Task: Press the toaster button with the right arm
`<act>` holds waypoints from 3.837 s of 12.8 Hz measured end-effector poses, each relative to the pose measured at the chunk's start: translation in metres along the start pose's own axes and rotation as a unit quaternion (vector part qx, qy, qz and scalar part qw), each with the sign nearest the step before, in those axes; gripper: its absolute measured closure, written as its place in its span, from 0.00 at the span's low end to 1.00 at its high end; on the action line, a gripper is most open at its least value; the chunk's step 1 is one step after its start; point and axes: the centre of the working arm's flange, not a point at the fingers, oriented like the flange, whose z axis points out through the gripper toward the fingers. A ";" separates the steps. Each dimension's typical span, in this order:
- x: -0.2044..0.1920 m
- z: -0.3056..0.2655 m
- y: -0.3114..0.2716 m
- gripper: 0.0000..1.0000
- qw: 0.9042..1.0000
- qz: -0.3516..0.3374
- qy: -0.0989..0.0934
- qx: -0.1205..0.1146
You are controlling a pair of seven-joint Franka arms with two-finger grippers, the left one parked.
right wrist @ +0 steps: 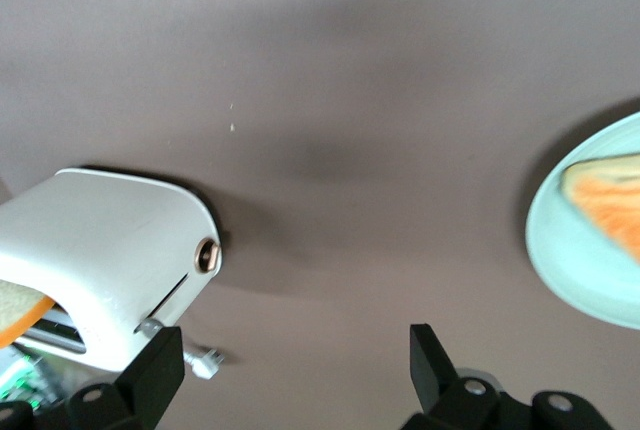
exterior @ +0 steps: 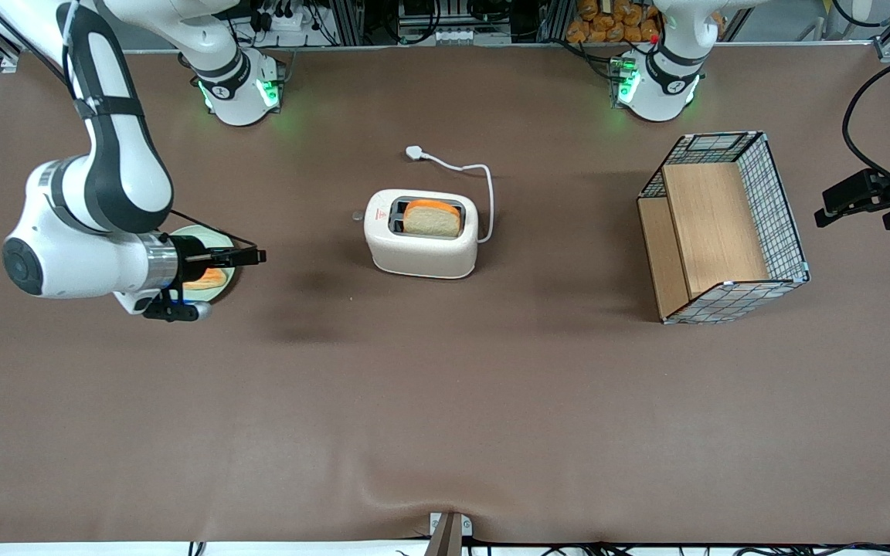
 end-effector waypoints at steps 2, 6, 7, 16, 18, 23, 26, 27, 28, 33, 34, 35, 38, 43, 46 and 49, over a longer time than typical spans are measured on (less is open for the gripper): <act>-0.002 -0.013 0.000 0.00 0.999 -0.011 0.021 -0.029; -0.014 -0.046 0.004 0.00 0.993 -0.045 0.056 -0.089; -0.017 -0.057 0.010 0.00 0.992 -0.050 0.065 -0.097; -0.083 -0.177 0.089 0.00 0.976 -0.023 0.157 -0.147; -0.102 -0.197 0.105 0.00 0.974 -0.019 0.170 -0.147; -0.121 -0.217 0.095 0.00 0.976 0.016 0.167 -0.140; -0.126 -0.231 0.082 0.00 0.974 0.022 0.175 -0.139; -0.129 -0.234 0.076 0.00 0.974 0.026 0.176 -0.138; -0.132 -0.238 0.068 0.00 0.974 0.028 0.175 -0.138; -0.145 -0.250 0.050 0.00 0.976 0.024 0.164 -0.142; -0.149 -0.256 0.049 0.00 0.976 0.026 0.162 -0.141; -0.154 -0.262 0.048 0.00 0.976 0.027 0.161 -0.141; -0.158 -0.271 0.045 0.00 0.976 0.027 0.162 -0.142; -0.153 -0.268 0.044 0.00 0.977 0.026 0.158 -0.143; -0.154 -0.267 0.043 0.00 0.977 0.025 0.156 -0.144; -0.154 -0.268 0.043 0.00 0.977 0.025 0.156 -0.144</act>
